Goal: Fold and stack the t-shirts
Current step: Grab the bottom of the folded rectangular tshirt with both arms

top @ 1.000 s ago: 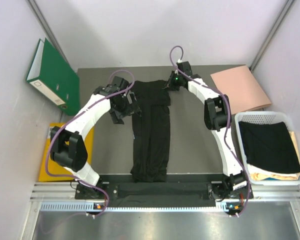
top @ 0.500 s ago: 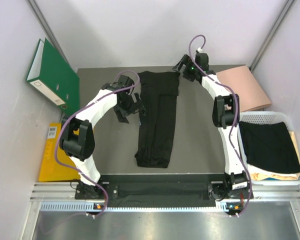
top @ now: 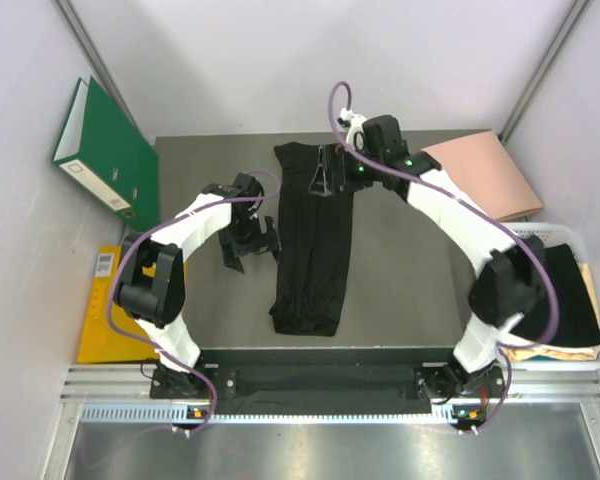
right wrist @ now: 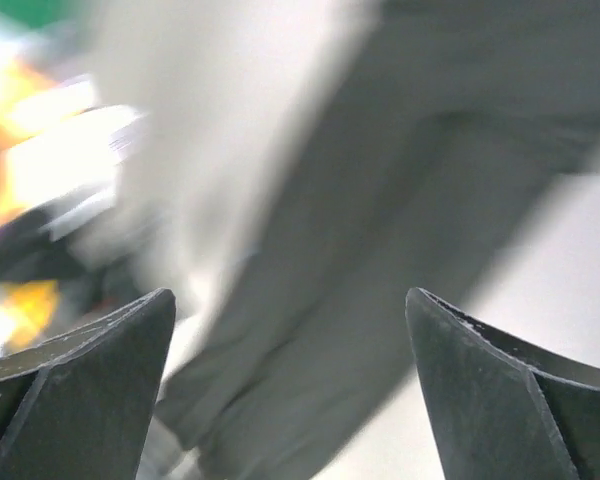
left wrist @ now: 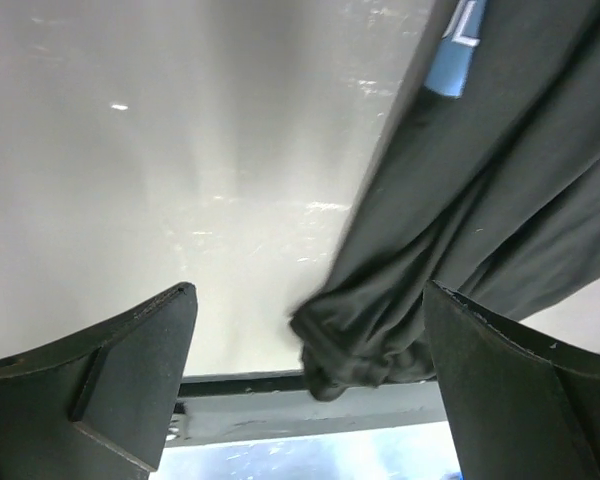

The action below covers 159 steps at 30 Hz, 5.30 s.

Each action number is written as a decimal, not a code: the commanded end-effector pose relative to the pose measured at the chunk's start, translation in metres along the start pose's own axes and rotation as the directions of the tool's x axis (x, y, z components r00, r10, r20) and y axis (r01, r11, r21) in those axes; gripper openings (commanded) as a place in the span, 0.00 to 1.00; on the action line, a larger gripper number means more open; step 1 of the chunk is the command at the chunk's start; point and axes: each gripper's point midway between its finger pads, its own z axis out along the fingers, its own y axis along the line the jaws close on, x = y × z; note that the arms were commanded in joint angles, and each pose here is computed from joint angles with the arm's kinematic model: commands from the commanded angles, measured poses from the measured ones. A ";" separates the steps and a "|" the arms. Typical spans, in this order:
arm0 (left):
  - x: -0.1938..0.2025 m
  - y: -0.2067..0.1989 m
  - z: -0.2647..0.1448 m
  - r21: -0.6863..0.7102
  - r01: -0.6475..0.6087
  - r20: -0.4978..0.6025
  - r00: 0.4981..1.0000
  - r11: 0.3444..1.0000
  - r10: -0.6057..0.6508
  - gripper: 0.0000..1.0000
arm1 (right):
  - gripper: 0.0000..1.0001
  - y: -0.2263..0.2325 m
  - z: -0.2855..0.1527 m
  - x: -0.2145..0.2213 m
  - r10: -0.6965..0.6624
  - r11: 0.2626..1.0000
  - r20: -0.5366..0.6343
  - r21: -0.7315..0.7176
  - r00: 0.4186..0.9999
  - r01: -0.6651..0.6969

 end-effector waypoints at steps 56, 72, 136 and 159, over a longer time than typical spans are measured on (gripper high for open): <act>0.111 0.025 -0.004 0.200 0.270 -0.118 0.961 0.942 -0.251 0.99 | 0.47 0.173 -0.031 0.317 0.024 0.880 -0.878 -0.208 0.478 -0.427; 0.092 0.007 -0.026 0.301 0.214 -0.044 0.977 0.929 -0.211 0.99 | 0.11 0.168 0.011 0.300 0.003 0.933 -0.829 -0.199 0.559 -0.299; 0.143 -0.059 0.019 -0.207 -0.561 0.091 0.805 0.802 0.586 0.42 | 0.71 -0.115 -0.068 0.171 0.471 0.880 -0.426 0.170 0.772 -0.443; 0.120 -0.059 -0.014 -0.306 -0.478 0.180 0.820 0.823 0.543 0.00 | 0.71 -0.119 -0.070 0.183 0.486 0.873 -0.426 0.185 0.763 -0.452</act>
